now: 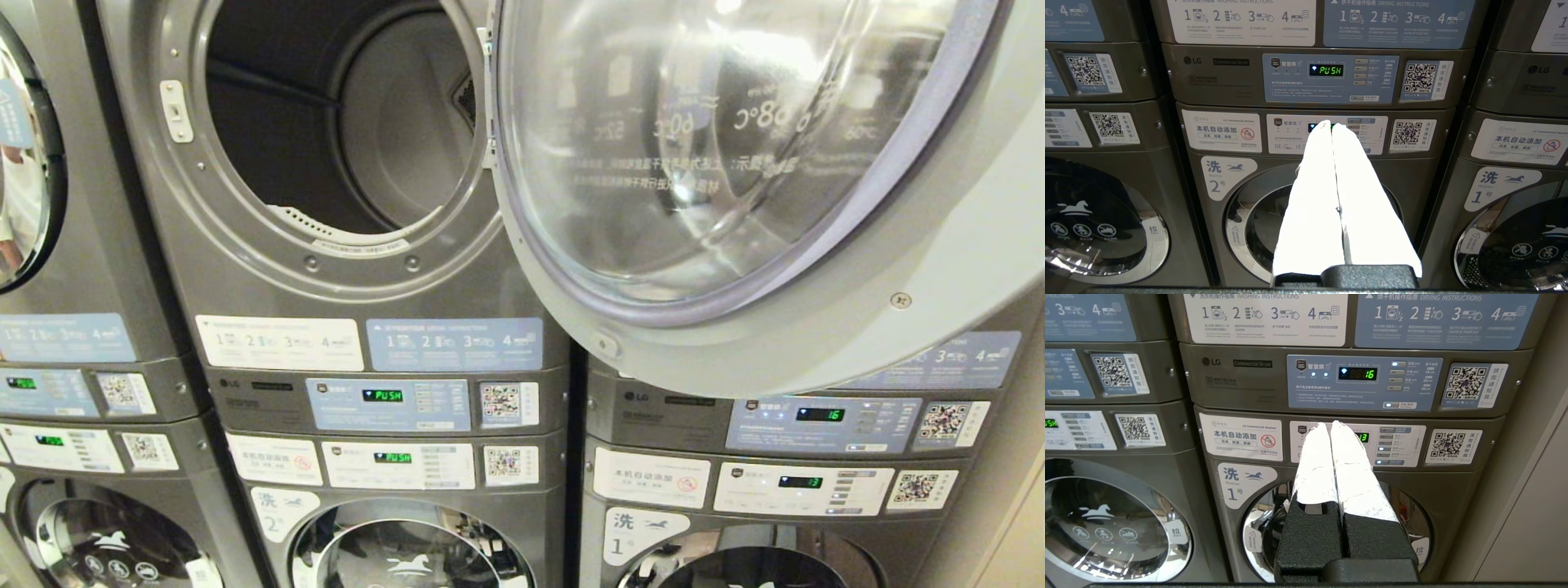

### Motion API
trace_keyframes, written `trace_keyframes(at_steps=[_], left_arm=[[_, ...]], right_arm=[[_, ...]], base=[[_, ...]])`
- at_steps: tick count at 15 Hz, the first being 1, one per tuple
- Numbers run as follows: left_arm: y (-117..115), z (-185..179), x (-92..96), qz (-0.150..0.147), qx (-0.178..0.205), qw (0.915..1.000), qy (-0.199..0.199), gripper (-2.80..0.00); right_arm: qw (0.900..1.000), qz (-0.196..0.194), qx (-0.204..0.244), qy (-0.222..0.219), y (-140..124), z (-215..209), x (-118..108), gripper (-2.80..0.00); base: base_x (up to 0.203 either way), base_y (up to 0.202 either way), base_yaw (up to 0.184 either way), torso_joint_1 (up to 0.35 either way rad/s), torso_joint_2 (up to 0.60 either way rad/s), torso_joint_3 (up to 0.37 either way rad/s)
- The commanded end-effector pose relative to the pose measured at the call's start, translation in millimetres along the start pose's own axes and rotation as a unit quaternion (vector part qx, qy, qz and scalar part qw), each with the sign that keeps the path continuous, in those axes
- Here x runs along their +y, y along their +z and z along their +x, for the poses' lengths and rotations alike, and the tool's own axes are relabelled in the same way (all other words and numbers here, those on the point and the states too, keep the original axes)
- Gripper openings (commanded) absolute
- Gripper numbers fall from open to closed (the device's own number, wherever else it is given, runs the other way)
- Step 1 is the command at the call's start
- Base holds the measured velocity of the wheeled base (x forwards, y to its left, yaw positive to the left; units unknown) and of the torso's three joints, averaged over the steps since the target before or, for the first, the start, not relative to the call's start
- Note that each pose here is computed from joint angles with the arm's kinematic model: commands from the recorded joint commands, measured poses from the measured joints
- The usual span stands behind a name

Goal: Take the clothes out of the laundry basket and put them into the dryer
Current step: Take the clothes out of the basket

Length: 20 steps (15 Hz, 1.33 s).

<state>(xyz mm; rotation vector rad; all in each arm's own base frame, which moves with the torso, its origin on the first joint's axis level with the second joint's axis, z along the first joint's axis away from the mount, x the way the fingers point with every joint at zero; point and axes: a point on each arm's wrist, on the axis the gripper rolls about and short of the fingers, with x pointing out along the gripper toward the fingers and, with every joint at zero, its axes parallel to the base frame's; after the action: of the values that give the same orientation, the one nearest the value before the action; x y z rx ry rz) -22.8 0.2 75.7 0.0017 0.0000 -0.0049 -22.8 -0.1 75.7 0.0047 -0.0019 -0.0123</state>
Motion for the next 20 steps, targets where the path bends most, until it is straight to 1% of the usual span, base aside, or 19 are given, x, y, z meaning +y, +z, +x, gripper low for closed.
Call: trace_keyframes(at_steps=[1,20], left_arm=[[0.2,-0.1,0.0,0.0,-0.001,1.0,0.0,-2.8],[0.2,-0.1,0.0,0.0,-0.001,1.0,0.0,-2.8]], right_arm=[[1.0,-0.001,-0.001,0.0,0.0,-0.1,0.0,-2.8],[1.0,-0.003,-0.001,0.0,0.0,-0.1,0.0,-2.8]], base=[[0.0,0.0,0.0,-0.042,0.1,0.057],[0.0,0.0,0.0,-0.058,0.13,0.069]])
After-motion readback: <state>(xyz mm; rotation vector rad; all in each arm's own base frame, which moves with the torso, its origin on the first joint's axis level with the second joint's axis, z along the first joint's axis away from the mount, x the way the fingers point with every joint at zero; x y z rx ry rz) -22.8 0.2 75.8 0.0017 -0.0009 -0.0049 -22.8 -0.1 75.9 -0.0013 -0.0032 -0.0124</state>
